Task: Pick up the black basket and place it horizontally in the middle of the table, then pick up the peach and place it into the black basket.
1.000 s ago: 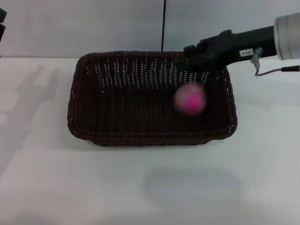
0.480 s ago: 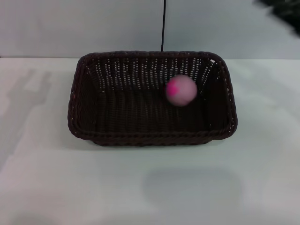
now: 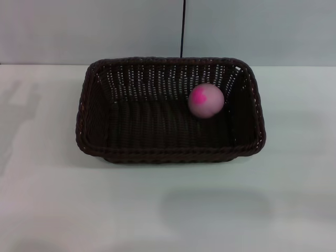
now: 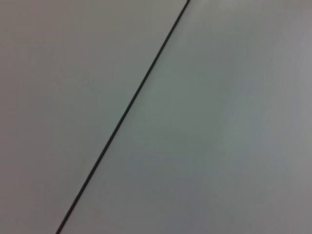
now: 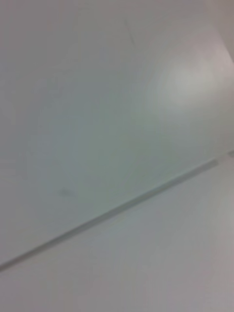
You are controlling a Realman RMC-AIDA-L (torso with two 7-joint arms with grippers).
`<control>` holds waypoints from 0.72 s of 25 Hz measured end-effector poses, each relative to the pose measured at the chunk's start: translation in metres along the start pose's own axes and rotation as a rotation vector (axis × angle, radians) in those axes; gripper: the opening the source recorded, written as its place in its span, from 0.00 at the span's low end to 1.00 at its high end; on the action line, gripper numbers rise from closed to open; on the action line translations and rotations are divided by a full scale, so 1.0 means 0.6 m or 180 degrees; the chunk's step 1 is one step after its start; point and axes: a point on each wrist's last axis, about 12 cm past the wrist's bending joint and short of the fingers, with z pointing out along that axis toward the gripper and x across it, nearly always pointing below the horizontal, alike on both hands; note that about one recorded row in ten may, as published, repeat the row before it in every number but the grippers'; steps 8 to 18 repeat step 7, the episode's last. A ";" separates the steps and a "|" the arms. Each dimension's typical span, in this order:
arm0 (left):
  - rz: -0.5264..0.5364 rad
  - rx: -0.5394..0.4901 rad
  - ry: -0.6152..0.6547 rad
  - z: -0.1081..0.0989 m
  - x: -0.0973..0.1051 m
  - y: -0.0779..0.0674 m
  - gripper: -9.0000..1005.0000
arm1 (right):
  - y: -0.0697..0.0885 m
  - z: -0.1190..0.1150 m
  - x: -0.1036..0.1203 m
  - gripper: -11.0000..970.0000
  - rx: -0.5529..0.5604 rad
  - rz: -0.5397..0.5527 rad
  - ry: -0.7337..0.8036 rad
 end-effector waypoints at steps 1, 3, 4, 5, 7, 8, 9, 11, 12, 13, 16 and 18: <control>0.0000 0.0000 -0.0004 0.000 0.000 0.000 0.51 | -0.003 -0.003 -0.002 0.52 0.0052 -0.0014 -0.0020; 0.0000 0.0002 -0.0010 0.000 0.000 0.000 0.51 | -0.006 -0.005 -0.004 0.52 0.0089 -0.0026 -0.0041; -0.0002 0.0004 -0.0012 -0.001 0.000 -0.001 0.51 | -0.006 -0.006 -0.005 0.52 0.0097 -0.0029 -0.0047; -0.0004 0.0005 -0.0014 -0.001 0.000 -0.001 0.51 | -0.006 -0.007 -0.005 0.52 0.0100 -0.0030 -0.0048; -0.0012 0.0006 -0.0016 -0.002 0.001 -0.002 0.51 | -0.007 -0.006 -0.005 0.52 0.0106 -0.0028 -0.0050; -0.0012 0.0006 -0.0016 -0.002 0.001 -0.002 0.51 | -0.007 -0.006 -0.005 0.52 0.0106 -0.0028 -0.0050; -0.0012 0.0006 -0.0016 -0.002 0.001 -0.002 0.51 | -0.007 -0.006 -0.005 0.52 0.0106 -0.0028 -0.0050; -0.0012 0.0006 -0.0016 -0.002 0.001 -0.002 0.51 | -0.007 -0.006 -0.005 0.52 0.0106 -0.0028 -0.0050; -0.0012 0.0006 -0.0016 -0.002 0.001 -0.002 0.51 | -0.007 -0.006 -0.005 0.52 0.0106 -0.0028 -0.0050; -0.0012 0.0006 -0.0016 -0.002 0.001 -0.002 0.51 | -0.007 -0.006 -0.005 0.52 0.0106 -0.0028 -0.0050; -0.0012 0.0006 -0.0016 -0.002 0.001 -0.002 0.51 | -0.007 -0.006 -0.005 0.52 0.0106 -0.0028 -0.0050; -0.0012 0.0006 -0.0016 -0.002 0.001 -0.002 0.51 | -0.007 -0.006 -0.005 0.52 0.0106 -0.0028 -0.0050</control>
